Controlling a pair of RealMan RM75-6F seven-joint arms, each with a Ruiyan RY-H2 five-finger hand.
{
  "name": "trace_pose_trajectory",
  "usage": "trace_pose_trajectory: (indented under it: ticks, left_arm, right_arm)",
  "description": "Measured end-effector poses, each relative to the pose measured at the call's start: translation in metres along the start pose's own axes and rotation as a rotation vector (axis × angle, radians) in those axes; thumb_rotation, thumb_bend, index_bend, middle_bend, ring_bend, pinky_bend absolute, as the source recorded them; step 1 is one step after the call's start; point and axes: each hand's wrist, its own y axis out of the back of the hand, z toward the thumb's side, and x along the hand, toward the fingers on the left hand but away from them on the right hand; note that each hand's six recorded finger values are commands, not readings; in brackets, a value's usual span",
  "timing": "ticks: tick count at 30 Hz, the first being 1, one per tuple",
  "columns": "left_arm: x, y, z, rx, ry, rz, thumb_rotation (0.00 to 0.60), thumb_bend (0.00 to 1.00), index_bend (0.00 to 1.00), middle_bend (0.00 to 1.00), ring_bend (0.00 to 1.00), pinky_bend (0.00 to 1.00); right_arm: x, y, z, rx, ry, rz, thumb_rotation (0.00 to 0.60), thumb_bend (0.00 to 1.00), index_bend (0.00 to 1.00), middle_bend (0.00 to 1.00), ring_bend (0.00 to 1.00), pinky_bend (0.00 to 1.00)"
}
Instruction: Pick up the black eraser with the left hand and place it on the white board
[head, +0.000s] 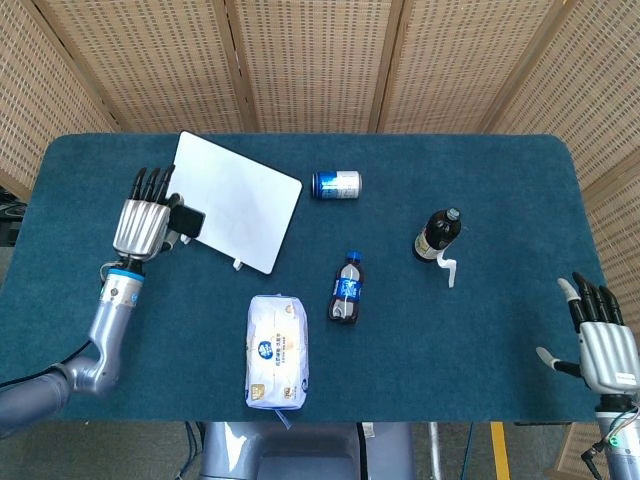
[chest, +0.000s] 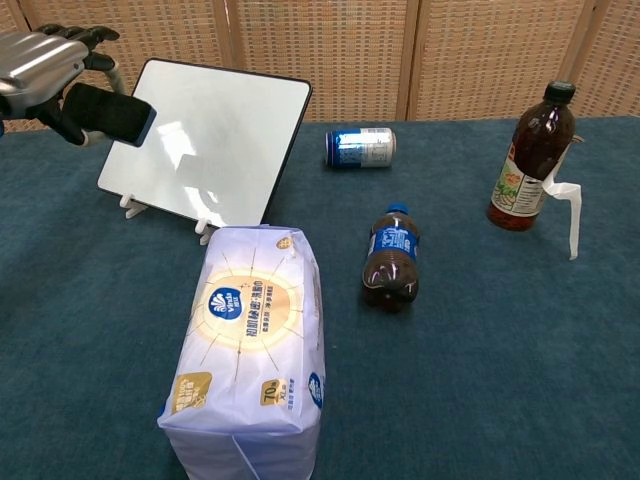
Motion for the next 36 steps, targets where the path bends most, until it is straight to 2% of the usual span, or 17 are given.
trace_pose_trajectory:
  ticks: [4, 8, 13, 22, 36]
  left_arm:
    - [0.017, 0.002, 0.01, 0.045, -0.006, 0.061, 0.6, 0.34, 0.51, 0.0, 0.0, 0.0]
    - [0.029, 0.0, 0.022, 0.076, -0.024, 0.086, 0.6, 0.33, 0.52, 0.0, 0.0, 0.0]
    - [0.045, -0.009, 0.047, 0.066, -0.037, 0.079, 0.6, 0.33, 0.54, 0.0, 0.0, 0.0]
    - [0.063, -0.013, 0.074, 0.076, -0.058, 0.083, 0.6, 0.32, 0.54, 0.0, 0.0, 0.0]
    - [0.073, -0.02, 0.081, 0.08, -0.065, 0.057, 0.6, 0.29, 0.54, 0.0, 0.0, 0.0]
  right_arm:
    - [-0.001, -0.002, -0.001, -0.001, 0.0, 0.01, 0.6, 0.0, 0.0, 0.0, 0.0, 0.0]
    - [-0.002, -0.003, -0.001, -0.004, 0.0, 0.015, 0.6, 0.0, 0.0, 0.0, 0.0, 0.0]
    - [-0.005, -0.004, -0.004, -0.015, -0.008, 0.014, 0.6, 0.0, 0.0, 0.0, 0.0, 0.0]
    - [-0.008, -0.004, -0.006, -0.029, -0.011, 0.015, 0.6, 0.0, 0.0, 0.0, 0.0, 0.0]
    - [-0.01, -0.007, -0.005, -0.031, -0.004, 0.014, 0.6, 0.0, 0.0, 0.0, 0.0, 0.0]
